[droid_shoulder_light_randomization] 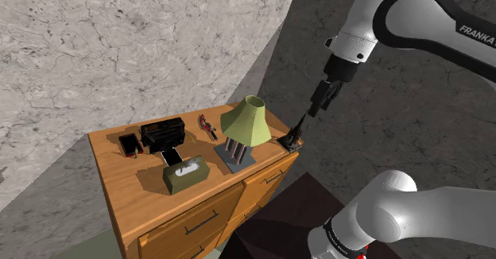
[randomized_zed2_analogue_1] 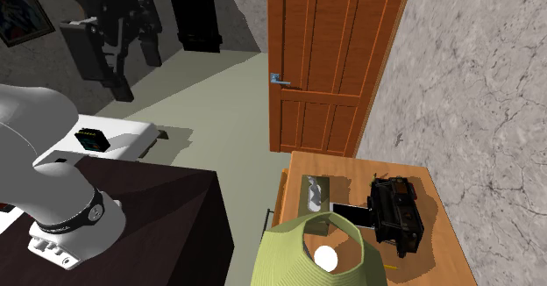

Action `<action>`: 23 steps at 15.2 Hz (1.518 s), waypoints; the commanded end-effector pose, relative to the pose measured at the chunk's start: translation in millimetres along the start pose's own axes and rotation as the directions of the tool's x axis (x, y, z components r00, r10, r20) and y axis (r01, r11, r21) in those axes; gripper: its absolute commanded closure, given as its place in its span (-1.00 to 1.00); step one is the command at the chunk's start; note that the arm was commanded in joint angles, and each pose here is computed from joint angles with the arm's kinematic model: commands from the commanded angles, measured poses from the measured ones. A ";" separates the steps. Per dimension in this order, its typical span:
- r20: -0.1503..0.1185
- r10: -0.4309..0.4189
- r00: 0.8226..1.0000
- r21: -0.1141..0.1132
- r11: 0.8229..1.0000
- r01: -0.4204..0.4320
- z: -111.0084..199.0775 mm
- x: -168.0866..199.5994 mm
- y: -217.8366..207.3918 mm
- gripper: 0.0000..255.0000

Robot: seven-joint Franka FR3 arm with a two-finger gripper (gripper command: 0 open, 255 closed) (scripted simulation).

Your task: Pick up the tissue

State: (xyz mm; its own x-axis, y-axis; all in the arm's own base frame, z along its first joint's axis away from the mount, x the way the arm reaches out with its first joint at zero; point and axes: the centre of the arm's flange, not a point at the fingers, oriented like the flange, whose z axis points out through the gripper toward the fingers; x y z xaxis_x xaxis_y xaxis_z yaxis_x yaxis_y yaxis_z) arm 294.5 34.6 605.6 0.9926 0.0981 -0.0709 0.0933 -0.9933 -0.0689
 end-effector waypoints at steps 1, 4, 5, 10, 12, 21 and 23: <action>0.000 0.000 1.000 0.000 1.000 0.000 0.0 0.0 0.0 -1.00; -0.029 0.045 0.999 0.019 0.999 -0.044 34.7 8.7 -11.2 -1.00; -0.039 0.060 0.997 0.026 0.998 -0.059 46.1 11.9 -14.9 -1.00; -0.086 0.135 0.987 0.061 0.990 -0.130 102.5 30.5 -34.1 -1.00; -0.103 0.165 0.981 0.076 0.985 -0.158 124.6 39.2 -41.8 -1.00; -0.177 0.301 0.937 0.150 0.949 -0.277 220.5 86.2 -76.2 -1.00; -0.191 0.331 0.924 0.167 0.939 -0.301 241.0 98.5 -83.7 -1.00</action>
State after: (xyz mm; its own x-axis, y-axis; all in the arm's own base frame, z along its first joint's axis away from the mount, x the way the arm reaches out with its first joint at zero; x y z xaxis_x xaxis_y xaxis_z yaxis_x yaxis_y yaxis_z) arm 363.1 139.0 374.6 0.9687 -0.2310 0.0914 -0.2093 -0.9571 -0.2004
